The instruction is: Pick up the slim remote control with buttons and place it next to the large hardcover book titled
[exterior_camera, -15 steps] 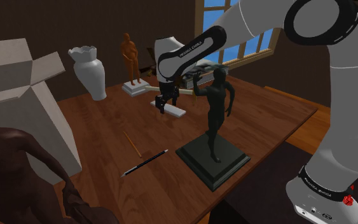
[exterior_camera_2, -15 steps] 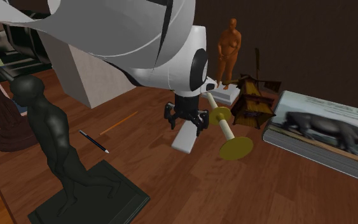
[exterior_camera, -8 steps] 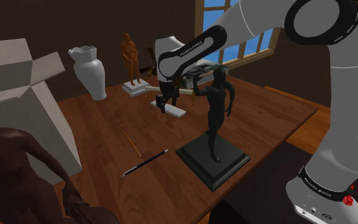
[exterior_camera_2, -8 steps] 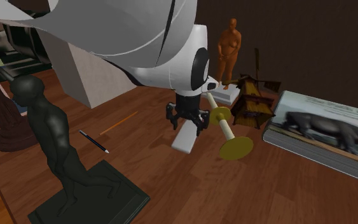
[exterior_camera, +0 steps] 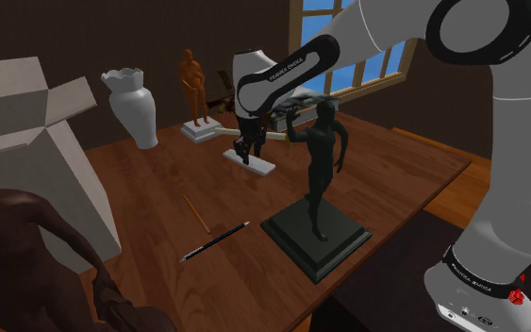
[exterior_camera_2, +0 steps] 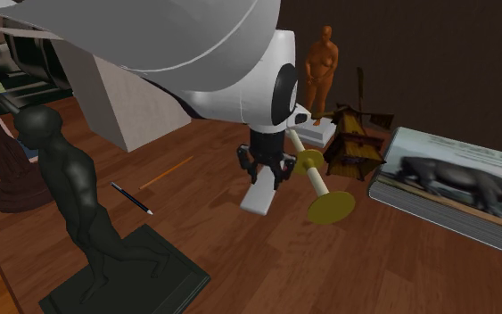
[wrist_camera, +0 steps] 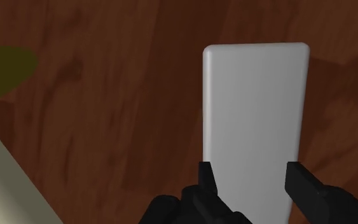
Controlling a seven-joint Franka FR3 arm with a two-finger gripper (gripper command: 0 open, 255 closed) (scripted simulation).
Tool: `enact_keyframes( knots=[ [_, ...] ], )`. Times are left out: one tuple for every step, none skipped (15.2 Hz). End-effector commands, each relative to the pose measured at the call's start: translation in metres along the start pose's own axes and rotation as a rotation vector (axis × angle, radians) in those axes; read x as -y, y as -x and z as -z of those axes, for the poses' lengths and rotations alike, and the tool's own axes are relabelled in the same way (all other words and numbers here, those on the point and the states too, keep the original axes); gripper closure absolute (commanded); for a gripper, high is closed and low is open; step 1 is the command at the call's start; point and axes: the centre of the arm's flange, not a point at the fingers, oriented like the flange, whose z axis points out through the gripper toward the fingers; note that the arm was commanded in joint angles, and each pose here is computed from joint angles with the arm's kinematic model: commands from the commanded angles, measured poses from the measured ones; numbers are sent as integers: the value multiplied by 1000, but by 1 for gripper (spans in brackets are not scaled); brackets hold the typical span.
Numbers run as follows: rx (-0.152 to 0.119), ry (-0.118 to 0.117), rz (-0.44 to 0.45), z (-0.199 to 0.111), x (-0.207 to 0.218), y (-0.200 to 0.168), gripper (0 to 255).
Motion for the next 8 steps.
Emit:
enact_keyframes(
  knots=[
    [36, -4, 6, -12, 4, 0, 255],
    [36, -4, 6, -7, 4, 0, 255],
    [36, -4, 6, -1, 4, 0, 255],
    [36, -4, 6, 4, 4, 0, 255],
    [36, -4, 6, 9, 4, 0, 255],
    [30, -3, 4, 7, 3, -1, 255],
    [30, -3, 4, 7, 3, -1, 0],
    [36, 4, 11, 12, 4, -14, 0]
  ],
)
